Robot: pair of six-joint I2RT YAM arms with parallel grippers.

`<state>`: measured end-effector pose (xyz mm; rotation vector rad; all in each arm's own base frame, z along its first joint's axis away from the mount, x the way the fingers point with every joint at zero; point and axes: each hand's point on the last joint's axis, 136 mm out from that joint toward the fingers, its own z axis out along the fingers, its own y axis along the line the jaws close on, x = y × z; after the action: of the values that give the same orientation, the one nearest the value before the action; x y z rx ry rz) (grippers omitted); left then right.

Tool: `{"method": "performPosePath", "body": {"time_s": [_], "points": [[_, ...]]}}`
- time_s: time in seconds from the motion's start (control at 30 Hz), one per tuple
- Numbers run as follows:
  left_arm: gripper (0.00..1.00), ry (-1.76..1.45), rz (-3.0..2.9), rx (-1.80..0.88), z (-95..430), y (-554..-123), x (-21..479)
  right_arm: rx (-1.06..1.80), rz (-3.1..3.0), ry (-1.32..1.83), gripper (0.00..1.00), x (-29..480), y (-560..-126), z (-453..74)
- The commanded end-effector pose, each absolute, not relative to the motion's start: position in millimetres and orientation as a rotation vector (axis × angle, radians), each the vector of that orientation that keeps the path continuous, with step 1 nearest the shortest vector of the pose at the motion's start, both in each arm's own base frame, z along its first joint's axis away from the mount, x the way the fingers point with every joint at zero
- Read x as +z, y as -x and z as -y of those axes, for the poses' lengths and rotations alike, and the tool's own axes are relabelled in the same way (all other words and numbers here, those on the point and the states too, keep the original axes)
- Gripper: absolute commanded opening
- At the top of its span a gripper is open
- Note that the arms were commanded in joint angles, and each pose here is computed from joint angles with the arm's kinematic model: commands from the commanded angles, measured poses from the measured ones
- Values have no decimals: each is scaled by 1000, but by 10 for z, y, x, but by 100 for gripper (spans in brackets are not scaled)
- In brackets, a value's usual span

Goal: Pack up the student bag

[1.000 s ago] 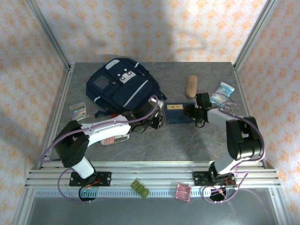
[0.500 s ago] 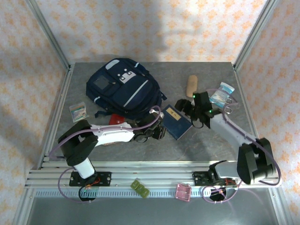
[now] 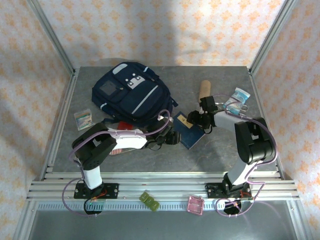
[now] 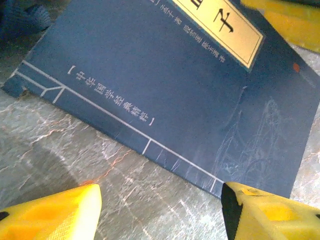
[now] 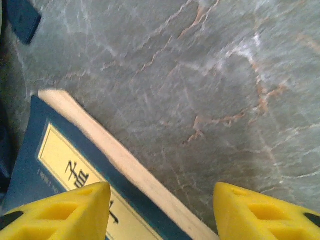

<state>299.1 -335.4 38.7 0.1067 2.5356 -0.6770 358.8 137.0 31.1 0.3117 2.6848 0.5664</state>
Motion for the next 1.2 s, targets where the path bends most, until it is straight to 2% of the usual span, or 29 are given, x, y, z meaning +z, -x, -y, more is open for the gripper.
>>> {"method": "performPosePath", "body": {"time_s": [0.0, 0.2, 0.33, 0.47, 0.8, 1.03, 1.1, 1.17], "points": [[66, -62, -2511, -761, 3416, -3090, 379, 660, -2761, -238, 49, 244, -3238, -1463], [66, -67, -2535, -783, 3529, -3224, 261, 727, -2814, -300, 30, 187, -2805, -1499], [64, -95, -2555, -817, 3641, -3238, 190, 660, -2839, -353, 18, 110, -2723, -1402], [64, -122, -2554, -839, 3727, -3261, 228, 658, -2878, -381, 11, 11, -2670, -1411], [59, -233, -2429, -1072, 4079, -3266, 600, 636, -2942, -422, 10, -160, -2431, -1410], [44, -283, -2266, -1220, 4195, -3242, 1074, 631, -2947, -453, 10, -220, -2385, -1390], [36, -283, -2260, -1223, 4178, -3221, 1053, 626, -2951, -459, 10, -233, -2376, -1384], [36, -272, -2222, -1232, 4138, -3215, 1196, 622, -2950, -461, 10, -227, -2378, -1379]]}}
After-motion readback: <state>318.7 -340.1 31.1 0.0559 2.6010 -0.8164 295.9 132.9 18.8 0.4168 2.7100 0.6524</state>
